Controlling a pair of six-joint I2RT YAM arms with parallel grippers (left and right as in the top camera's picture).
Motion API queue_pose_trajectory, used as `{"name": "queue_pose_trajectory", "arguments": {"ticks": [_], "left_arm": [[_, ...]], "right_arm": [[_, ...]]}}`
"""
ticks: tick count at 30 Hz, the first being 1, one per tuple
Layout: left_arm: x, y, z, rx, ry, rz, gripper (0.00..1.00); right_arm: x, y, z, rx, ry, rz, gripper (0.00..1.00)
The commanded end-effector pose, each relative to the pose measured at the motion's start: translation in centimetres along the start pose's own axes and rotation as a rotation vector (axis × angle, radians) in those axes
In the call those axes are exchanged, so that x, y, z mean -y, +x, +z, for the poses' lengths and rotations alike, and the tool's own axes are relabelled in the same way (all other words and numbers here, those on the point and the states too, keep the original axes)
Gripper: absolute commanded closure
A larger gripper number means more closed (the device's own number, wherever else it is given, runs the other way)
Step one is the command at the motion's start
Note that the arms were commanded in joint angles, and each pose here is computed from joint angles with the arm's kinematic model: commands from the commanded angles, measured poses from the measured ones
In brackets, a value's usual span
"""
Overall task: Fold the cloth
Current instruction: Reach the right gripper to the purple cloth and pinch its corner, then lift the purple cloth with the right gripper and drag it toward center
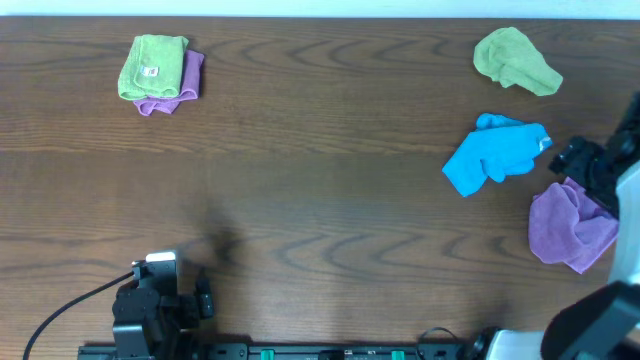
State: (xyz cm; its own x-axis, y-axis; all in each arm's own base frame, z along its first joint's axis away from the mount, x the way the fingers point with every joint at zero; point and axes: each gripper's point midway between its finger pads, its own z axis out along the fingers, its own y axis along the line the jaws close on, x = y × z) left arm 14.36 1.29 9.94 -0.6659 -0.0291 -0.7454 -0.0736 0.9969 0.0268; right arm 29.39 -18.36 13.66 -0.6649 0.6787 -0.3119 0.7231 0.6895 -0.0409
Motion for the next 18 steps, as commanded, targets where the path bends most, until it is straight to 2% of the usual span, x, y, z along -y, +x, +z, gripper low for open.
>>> {"name": "queue_pose_trajectory", "arguments": {"ticks": [1,5,9,10,11,12,13,15,16,18], "left_arm": [[-0.1,0.3,0.1,-0.009,-0.007,0.018,0.05],[-0.1,0.3,0.1,-0.009,-0.007,0.018,0.05],[-0.1,0.3,0.1,-0.009,-0.007,0.018,0.05],[-0.1,0.3,0.0,-0.009,-0.007,0.018,0.05],[-0.1,0.3,0.1,-0.009,-0.007,0.018,0.05],[-0.1,0.3,0.0,-0.009,-0.007,0.018,0.05],[-0.1,0.3,0.1,-0.009,-0.007,0.018,0.05],[-0.1,0.3,0.0,-0.009,-0.007,0.018,0.05],[-0.1,0.3,0.1,-0.009,-0.007,0.018,0.05],[-0.1,0.3,0.1,-0.009,-0.007,0.018,0.05]], "right_arm": [[-0.6,0.9,2.3,-0.104,-0.056,-0.047,0.01],[-0.8,2.4,5.3,-0.214,-0.043,-0.060,0.01],[-0.7,3.0,7.1,-0.258,-0.023,-0.064,0.02],[-0.6,3.0,7.5,-0.264,-0.012,-0.066,0.03],[-0.6,3.1,7.8,-0.270,-0.005,-0.068,0.08],[-0.6,3.1,8.1,-0.273,-0.006,-0.068,0.18],[-0.6,3.1,8.3,-0.274,-0.005,-0.068,0.36],[-0.7,3.0,8.3,-0.269,-0.007,-0.068,0.90],[-0.7,2.9,8.2,-0.266,-0.007,-0.067,0.99],[-0.7,2.7,7.8,-0.254,-0.011,-0.067,0.99]]}}
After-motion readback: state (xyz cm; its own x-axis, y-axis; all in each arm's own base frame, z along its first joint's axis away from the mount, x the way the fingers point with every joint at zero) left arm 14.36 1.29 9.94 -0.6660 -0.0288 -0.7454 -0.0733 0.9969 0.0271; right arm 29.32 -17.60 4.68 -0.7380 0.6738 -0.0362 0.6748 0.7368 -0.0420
